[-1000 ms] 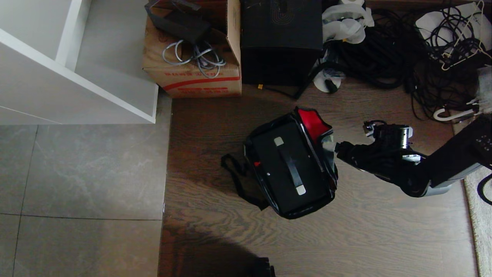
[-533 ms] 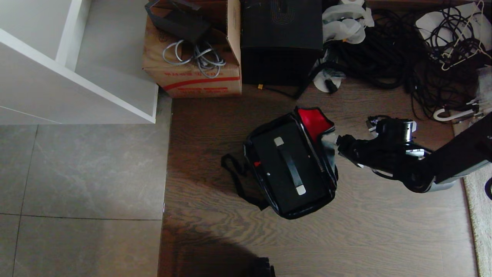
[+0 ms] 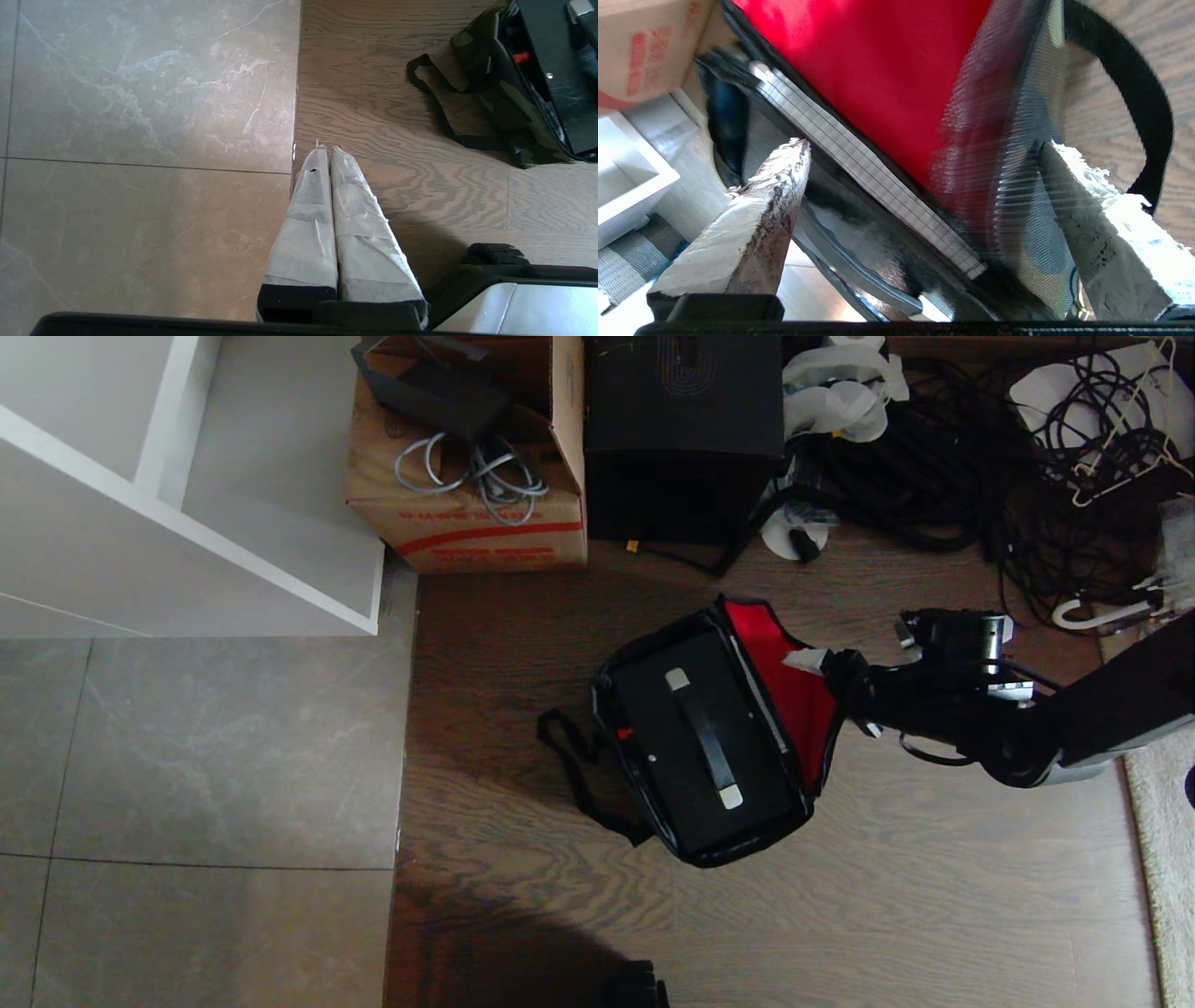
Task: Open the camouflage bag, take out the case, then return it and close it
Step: Close the top of the storage box
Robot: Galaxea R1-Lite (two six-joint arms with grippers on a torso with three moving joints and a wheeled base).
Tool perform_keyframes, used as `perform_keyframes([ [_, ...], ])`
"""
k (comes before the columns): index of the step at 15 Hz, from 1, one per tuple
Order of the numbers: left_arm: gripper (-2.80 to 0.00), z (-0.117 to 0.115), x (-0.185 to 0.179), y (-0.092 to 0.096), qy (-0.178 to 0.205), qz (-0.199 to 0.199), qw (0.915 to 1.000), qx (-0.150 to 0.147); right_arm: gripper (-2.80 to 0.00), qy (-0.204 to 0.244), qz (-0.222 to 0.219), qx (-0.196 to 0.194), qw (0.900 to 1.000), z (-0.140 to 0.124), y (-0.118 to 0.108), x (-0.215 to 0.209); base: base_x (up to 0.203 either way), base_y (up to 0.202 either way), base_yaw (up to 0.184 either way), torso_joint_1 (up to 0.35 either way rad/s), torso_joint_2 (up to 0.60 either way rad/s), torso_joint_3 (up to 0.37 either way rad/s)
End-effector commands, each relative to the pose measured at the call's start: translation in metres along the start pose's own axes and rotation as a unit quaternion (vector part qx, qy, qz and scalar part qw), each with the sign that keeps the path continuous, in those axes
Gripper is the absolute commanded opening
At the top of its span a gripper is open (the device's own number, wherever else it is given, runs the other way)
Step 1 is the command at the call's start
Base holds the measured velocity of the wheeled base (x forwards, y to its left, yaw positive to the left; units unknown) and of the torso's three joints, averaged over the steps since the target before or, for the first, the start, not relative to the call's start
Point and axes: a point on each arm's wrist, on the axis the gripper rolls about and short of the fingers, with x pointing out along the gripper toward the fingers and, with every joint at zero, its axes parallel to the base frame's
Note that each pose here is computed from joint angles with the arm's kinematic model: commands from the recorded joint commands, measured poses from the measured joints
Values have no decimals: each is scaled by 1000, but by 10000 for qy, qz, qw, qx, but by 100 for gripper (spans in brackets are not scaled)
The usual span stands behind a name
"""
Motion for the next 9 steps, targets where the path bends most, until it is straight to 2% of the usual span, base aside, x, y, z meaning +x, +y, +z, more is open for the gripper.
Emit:
perform_keyframes([
  [1,-280,0,0,0,11,0,10000,0,0,15,1,111,9999,1,2,-4,0,0,0,0,0,0],
  [3,-280,0,0,0,12,0,10000,0,0,119,-80,238,9996,-3,-1,-3,0,0,0,0,0,0],
  [6,-280,0,0,0,4,0,10000,0,0,238,-255,228,9991,-11,-12,4,0,0,0,0,0,0],
  [7,-280,0,0,0,12,0,10000,0,-280,225,-259,157,9993,-11,-12,5,0,0,0,0,0,0],
  [9,-280,0,0,0,11,0,10000,0,-280,214,-289,-37,9993,-11,-14,6,0,0,0,0,0,0],
])
